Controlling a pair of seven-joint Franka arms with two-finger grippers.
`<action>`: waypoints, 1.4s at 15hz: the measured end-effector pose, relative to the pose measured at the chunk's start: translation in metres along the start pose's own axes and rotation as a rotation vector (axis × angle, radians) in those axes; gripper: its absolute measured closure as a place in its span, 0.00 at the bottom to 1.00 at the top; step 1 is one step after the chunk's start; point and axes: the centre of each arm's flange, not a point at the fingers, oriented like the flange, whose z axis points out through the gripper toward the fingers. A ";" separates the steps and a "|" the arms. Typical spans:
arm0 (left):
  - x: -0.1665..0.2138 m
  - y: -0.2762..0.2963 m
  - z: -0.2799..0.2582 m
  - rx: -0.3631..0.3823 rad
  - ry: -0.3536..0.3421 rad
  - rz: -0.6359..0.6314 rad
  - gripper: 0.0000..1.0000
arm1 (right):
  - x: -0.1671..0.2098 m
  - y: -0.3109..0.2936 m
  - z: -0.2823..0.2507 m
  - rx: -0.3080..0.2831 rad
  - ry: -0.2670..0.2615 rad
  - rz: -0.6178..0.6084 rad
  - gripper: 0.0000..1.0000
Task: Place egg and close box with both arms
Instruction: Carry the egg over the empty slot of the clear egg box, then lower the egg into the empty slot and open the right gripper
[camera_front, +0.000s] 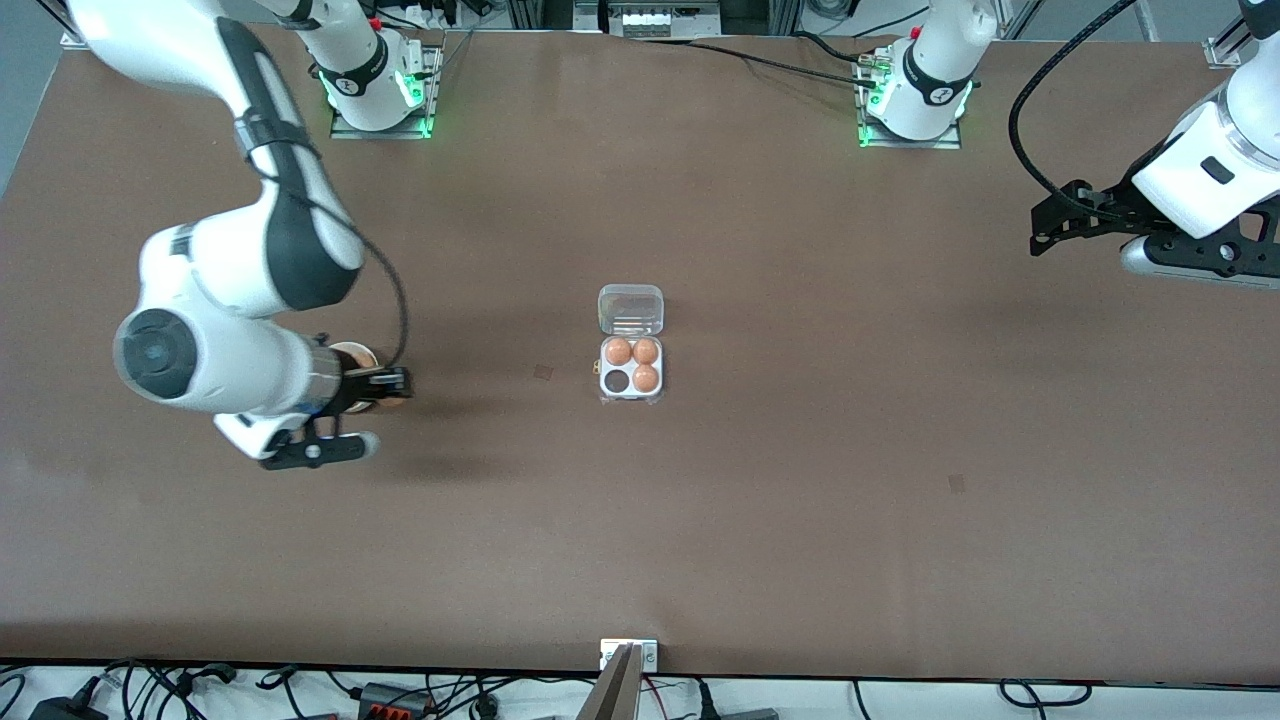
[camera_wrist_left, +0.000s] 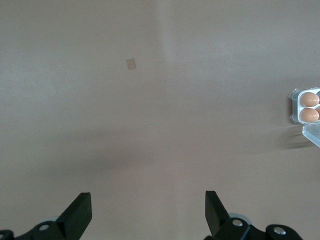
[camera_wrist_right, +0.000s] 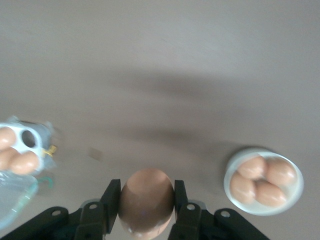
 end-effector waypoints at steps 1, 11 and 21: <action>0.000 0.000 0.000 0.000 0.000 0.000 0.00 | 0.002 -0.025 0.010 0.002 0.027 -0.017 0.53; 0.000 0.000 0.000 0.000 0.000 0.000 0.00 | -0.022 -0.212 0.143 0.016 0.090 0.001 0.53; 0.000 0.000 0.000 0.000 0.000 0.000 0.00 | -0.044 -0.246 0.190 -0.023 0.054 0.053 0.53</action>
